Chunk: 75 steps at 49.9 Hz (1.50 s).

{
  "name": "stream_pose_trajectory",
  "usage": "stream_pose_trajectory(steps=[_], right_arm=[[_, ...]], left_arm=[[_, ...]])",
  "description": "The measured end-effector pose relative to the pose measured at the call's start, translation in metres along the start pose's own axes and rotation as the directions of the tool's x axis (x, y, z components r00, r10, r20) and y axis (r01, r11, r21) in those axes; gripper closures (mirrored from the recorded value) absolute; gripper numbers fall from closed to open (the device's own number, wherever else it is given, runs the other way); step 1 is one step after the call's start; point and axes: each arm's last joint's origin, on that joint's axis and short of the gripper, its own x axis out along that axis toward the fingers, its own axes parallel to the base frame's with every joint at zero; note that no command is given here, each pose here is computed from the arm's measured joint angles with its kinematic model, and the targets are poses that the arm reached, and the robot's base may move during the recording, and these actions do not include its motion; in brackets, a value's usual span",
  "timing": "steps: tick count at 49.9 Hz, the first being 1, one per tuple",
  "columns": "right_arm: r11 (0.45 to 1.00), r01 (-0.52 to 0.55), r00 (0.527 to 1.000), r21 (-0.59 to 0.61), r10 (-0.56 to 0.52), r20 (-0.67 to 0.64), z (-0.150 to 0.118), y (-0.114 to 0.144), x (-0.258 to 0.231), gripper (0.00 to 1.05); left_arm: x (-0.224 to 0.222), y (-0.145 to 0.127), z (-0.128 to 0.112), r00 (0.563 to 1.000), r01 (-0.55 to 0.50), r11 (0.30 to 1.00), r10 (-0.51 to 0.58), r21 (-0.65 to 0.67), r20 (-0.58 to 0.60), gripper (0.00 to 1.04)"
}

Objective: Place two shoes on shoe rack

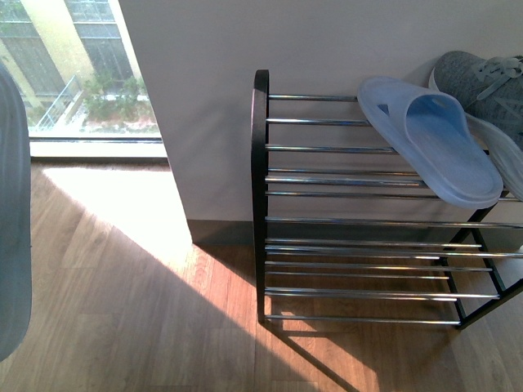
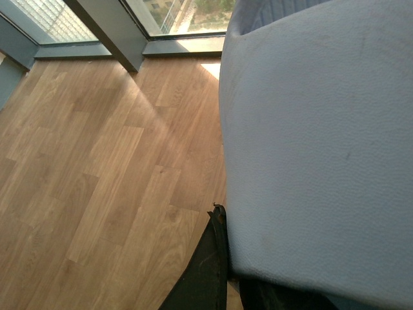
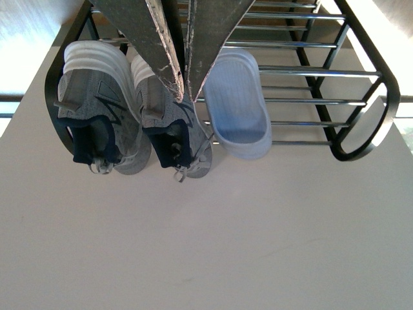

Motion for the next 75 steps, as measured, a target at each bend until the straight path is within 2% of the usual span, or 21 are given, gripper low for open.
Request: stream_pose_trajectory(steps=[5, 8, 11, 20, 33, 56, 59, 64, 75], right_arm=[[1.0, 0.0, 1.0, 0.0, 0.0, 0.0, 0.0, 0.0, 0.0, 1.03], [1.0, 0.0, 1.0, -0.001, 0.0, 0.001, 0.0, 0.0, 0.0, 0.98], [1.0, 0.0, 1.0, -0.001, 0.0, 0.001, 0.0, 0.0, 0.0, 0.89], [1.0, -0.002, 1.0, -0.001, 0.002, 0.001, 0.0, 0.0, 0.0, 0.5], [1.0, -0.004, 1.0, -0.001, 0.004, 0.0, 0.0, 0.0, 0.0, 0.09], [1.0, 0.002, 1.0, 0.0, -0.002, -0.001, 0.0, 0.0, 0.0, 0.09], [1.0, 0.002, 1.0, 0.0, -0.002, -0.001, 0.0, 0.0, 0.0, 0.09], [1.0, 0.001, 1.0, 0.0, -0.001, -0.001, 0.0, 0.0, 0.0, 0.09], [1.0, 0.0, 1.0, 0.0, 0.0, -0.001, 0.0, 0.0, 0.0, 0.09]], left_arm=[[0.0, 0.0, 0.0, 1.0, -0.001, 1.0, 0.001, 0.0, 0.0, 1.03], [0.0, 0.0, 0.0, 1.0, 0.0, 1.0, 0.0, 0.0, 0.0, 1.03], [0.0, 0.0, 0.0, 1.0, 0.0, 1.0, 0.0, 0.0, 0.0, 1.03], [0.0, 0.0, 0.0, 1.0, -0.001, 1.0, 0.001, 0.0, 0.0, 1.03], [0.0, 0.001, 0.0, 1.0, -0.007, 1.0, 0.007, -0.001, -0.002, 1.03], [0.0, -0.001, 0.0, 1.0, 0.013, 1.0, -0.013, 0.002, 0.001, 1.03], [0.002, -0.003, 0.004, 0.997, 0.028, 0.994, -0.019, -0.107, 0.081, 1.03], [0.014, -0.019, 0.029, 0.985, 0.13, 0.971, -0.104, -0.199, 0.135, 1.03], [0.058, -0.063, 0.096, 0.953, 0.296, 0.93, -0.273, -0.217, 0.134, 1.03]])
